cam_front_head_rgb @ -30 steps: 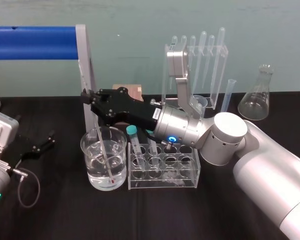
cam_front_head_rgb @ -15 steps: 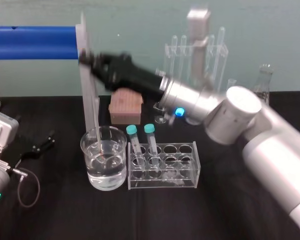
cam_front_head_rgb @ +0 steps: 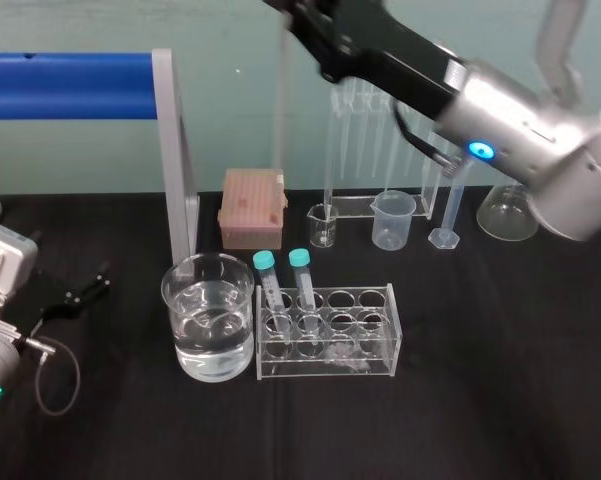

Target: Hold the thermometer with one hand and immerse one end into the beaker, then reinsert it into the test tube rack.

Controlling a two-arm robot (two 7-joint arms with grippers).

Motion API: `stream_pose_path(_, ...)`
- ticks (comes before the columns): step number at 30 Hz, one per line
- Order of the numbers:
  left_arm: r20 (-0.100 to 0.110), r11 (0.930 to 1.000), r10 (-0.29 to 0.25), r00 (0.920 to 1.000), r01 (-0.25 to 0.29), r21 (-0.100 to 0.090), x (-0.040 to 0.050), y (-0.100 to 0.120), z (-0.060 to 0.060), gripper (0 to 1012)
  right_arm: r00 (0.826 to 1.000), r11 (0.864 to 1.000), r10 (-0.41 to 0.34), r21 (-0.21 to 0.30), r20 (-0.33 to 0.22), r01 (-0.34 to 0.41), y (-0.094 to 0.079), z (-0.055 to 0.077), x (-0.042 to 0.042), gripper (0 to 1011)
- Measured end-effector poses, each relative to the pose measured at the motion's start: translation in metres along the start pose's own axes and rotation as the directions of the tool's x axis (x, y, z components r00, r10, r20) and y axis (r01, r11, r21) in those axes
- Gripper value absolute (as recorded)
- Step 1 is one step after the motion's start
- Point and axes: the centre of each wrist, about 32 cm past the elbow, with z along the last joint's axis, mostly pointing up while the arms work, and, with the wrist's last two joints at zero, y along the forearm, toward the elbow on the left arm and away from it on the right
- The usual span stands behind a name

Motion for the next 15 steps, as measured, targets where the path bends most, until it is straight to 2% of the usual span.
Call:
stream_pose_path(5,0.0,1.0,0.0,1.0,0.0,0.0,0.0,0.0,0.0,1008,0.997,0.995,-0.077,-0.063,-0.018,0.076,-0.034,-0.001,-0.0057,56)
stream_pose_path(9,0.0,1.0,0.0,1.0,0.0,0.0,0.0,0.0,0.0,1008,0.989,0.985,-0.134,-0.117,-0.058,0.126,-0.061,-0.011,-0.0129,56)
stream_pose_path(15,0.0,1.0,0.0,1.0,0.0,0.0,0.0,0.0,0.0,1008,0.981,0.973,-0.174,-0.17,-0.084,0.158,-0.081,-0.025,-0.0185,56)
